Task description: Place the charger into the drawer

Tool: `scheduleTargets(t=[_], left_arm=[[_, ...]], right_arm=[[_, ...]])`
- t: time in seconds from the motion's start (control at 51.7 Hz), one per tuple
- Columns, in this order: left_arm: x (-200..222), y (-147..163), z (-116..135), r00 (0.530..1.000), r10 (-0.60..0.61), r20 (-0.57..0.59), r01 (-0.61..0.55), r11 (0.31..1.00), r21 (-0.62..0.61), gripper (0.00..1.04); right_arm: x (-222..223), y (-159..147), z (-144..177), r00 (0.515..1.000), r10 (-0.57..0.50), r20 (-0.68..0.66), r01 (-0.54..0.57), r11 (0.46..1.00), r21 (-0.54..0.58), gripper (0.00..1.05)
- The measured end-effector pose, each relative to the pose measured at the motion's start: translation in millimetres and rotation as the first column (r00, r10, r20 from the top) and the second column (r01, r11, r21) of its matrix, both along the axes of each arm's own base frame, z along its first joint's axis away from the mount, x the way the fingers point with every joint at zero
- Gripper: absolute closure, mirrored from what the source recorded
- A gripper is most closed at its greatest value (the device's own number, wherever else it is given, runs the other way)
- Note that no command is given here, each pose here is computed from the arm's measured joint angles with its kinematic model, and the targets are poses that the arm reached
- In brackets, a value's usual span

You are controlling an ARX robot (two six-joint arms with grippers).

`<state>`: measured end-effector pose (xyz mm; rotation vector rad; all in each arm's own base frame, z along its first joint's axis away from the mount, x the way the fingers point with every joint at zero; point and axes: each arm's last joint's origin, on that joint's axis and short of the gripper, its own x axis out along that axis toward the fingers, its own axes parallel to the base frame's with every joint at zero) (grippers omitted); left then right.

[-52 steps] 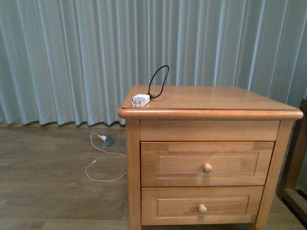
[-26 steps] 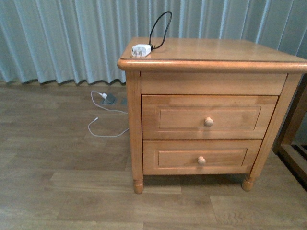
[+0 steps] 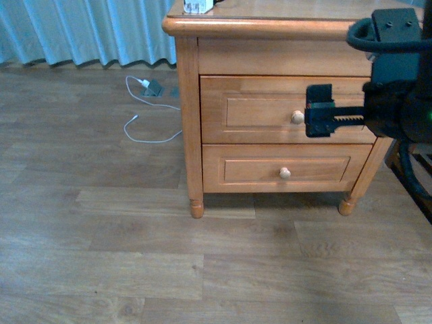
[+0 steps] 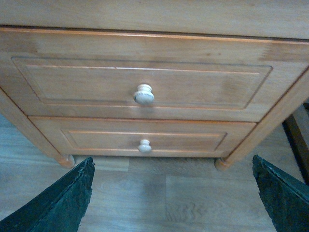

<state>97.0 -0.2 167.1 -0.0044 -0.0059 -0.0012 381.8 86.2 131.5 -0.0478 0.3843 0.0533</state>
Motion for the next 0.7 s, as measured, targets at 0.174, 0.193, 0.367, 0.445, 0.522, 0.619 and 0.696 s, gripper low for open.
scheduleTargets(t=[0.174,0.193,0.367,0.445,0.522,0.619,0.696], left_arm=[[0,0,0,1.000,0.000,0.000,0.000,1.000,0.000,0.06],[0,0,0,1.000,0.000,0.000,0.000,1.000,0.000,0.06],[0,0,0,1.000,0.000,0.000,0.000,1.000,0.000,0.06],[0,0,0,1.000,0.000,0.000,0.000,1.000,0.000,0.06],[0,0,0,1.000,0.000,0.000,0.000,1.000,0.000,0.06],[0,0,0,1.000,0.000,0.000,0.000,1.000,0.000,0.06],[0,0,0,1.000,0.000,0.000,0.000,1.000,0.000,0.06]], right_arm=[[39,17,-17,1.000,0.013,0.012,-0.014,0.999,0.032,0.08],[42,18,-18,1.000,0.013,0.012,-0.013,0.999,0.034,0.08],[72,32,-36,1.000,0.024,-0.001,-0.024,0.998,0.050,0.08],[80,36,-41,1.000,0.028,-0.002,-0.028,0.998,0.052,0.08],[90,40,-48,1.000,0.031,-0.004,-0.031,0.998,0.056,0.08],[100,43,-56,0.999,0.033,-0.003,-0.032,0.998,0.058,0.08],[105,45,-59,0.999,0.033,0.001,-0.033,0.998,0.059,0.08]])
